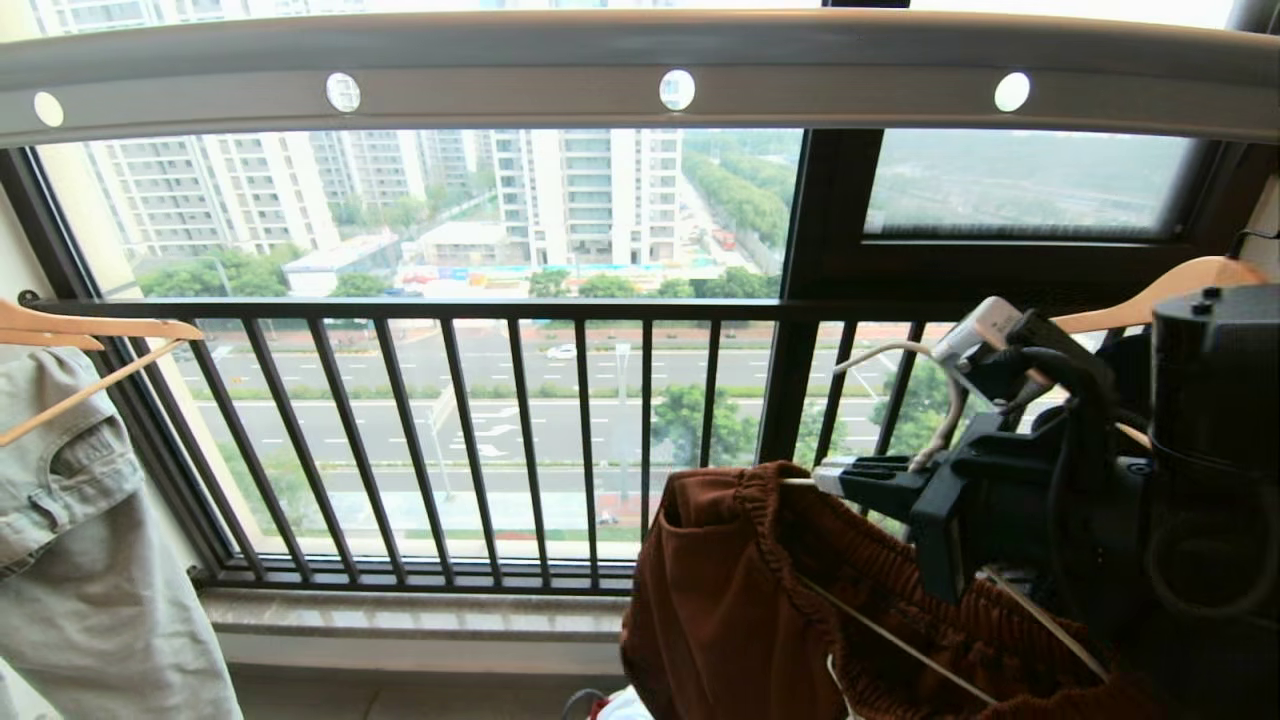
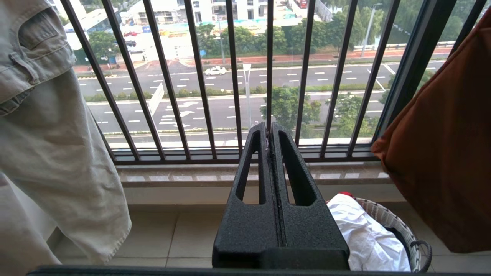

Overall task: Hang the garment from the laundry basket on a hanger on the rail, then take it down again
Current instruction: Take the clothes off the clothes rack

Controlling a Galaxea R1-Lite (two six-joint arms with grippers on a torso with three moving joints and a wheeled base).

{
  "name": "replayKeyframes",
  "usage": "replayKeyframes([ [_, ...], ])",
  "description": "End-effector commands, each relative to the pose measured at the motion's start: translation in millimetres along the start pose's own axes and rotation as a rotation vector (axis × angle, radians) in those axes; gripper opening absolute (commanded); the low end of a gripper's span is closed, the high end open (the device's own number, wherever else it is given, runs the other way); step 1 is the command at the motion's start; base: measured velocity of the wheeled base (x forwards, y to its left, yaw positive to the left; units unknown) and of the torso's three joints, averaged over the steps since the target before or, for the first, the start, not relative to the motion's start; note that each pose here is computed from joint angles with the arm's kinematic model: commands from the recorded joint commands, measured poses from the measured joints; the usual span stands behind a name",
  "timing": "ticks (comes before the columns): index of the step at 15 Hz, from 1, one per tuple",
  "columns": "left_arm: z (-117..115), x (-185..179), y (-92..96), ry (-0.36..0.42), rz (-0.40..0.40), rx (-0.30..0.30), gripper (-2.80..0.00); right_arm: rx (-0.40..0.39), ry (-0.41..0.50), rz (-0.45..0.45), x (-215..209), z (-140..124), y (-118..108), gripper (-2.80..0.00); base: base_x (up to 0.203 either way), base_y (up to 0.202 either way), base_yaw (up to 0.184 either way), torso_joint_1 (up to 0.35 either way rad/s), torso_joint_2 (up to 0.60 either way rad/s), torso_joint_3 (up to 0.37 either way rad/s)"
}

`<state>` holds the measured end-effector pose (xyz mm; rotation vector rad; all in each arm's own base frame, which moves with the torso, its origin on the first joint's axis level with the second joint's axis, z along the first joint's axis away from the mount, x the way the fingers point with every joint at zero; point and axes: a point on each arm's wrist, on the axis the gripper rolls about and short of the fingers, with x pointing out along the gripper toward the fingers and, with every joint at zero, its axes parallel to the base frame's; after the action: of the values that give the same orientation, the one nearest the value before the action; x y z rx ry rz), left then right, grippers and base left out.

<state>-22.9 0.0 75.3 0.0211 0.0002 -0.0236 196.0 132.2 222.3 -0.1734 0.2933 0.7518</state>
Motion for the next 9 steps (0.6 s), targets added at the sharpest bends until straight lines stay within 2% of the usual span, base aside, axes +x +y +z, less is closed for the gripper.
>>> replayKeyframes([
  [1, 0, 0, 0.0, 0.001, 0.000, 0.000, -2.80, 0.002, 0.064, 0.066, 43, -23, -24, -2.80, 0.000, 0.000, 0.000, 0.000, 0.00, 0.000],
  [5, 0, 0, 0.0, 0.001, -0.001, 0.000, -2.80, -0.047, 0.006, 0.109, 107, -38, -50, -2.80, 0.000, 0.000, 0.000, 0.000, 0.00, 0.000],
  [9, 0, 0, 0.0, 0.001, 0.001, 0.000, -2.80, -0.061, -0.039, 0.098, 113, -34, -59, -2.80, 0.000, 0.000, 0.000, 0.000, 0.00, 0.000],
])
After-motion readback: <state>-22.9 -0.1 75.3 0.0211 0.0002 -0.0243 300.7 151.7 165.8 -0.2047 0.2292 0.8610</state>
